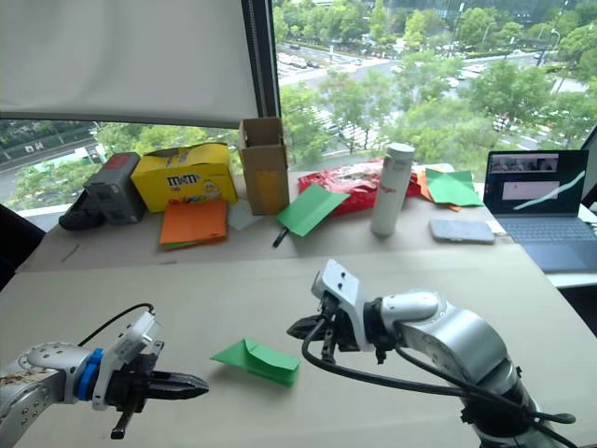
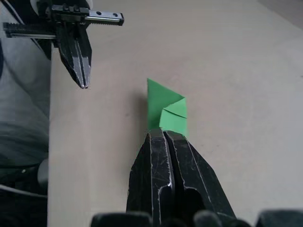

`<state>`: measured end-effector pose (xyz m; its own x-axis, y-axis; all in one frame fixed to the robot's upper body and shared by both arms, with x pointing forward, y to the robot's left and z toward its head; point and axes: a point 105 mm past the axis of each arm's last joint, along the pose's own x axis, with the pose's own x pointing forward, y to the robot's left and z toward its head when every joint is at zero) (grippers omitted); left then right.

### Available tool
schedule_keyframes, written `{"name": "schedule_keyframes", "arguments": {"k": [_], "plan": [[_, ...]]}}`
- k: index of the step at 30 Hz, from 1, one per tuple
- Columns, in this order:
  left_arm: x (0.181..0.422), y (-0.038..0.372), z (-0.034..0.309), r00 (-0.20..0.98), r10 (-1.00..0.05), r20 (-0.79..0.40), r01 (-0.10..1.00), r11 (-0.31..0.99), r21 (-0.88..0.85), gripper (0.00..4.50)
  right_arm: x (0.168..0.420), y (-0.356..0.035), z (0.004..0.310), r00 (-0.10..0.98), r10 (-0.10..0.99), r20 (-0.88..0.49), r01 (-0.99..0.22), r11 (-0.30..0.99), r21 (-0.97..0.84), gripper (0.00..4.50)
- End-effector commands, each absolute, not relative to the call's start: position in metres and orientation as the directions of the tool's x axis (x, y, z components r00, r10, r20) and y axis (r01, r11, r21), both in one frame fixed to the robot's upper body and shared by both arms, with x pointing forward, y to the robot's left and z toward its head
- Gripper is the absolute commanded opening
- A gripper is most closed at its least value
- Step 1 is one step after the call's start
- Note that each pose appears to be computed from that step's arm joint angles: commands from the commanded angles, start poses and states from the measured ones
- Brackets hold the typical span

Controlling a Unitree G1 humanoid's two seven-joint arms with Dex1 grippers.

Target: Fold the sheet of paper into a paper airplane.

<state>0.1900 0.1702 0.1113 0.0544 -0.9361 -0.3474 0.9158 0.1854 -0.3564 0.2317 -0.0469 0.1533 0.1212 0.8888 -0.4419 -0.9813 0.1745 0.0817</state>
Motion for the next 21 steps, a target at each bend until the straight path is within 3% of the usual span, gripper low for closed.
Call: {"name": "schedule_keyframes", "arguments": {"k": [1,10,16,21], "plan": [[0.190,0.168,0.120,0.080,-0.939,-0.333,0.930,0.190,-0.315,0.00,0.229,-0.031,0.137,0.090,0.873,-0.479,-0.979,0.165,0.117,0.04],[0.210,0.191,0.113,0.267,-0.872,-0.409,0.925,0.351,-0.144,0.00,0.242,-0.014,0.108,0.084,0.874,-0.479,-0.944,0.224,0.242,0.04],[0.212,0.193,0.111,0.289,-0.863,-0.415,0.922,0.368,-0.123,0.00,0.275,-0.019,0.111,0.224,0.854,-0.470,-0.921,0.343,0.185,0.04],[0.217,0.192,0.111,0.306,-0.863,-0.403,0.920,0.377,-0.110,0.00,0.298,-0.031,0.131,0.308,0.843,-0.441,-0.911,0.394,0.117,0.04]]}}
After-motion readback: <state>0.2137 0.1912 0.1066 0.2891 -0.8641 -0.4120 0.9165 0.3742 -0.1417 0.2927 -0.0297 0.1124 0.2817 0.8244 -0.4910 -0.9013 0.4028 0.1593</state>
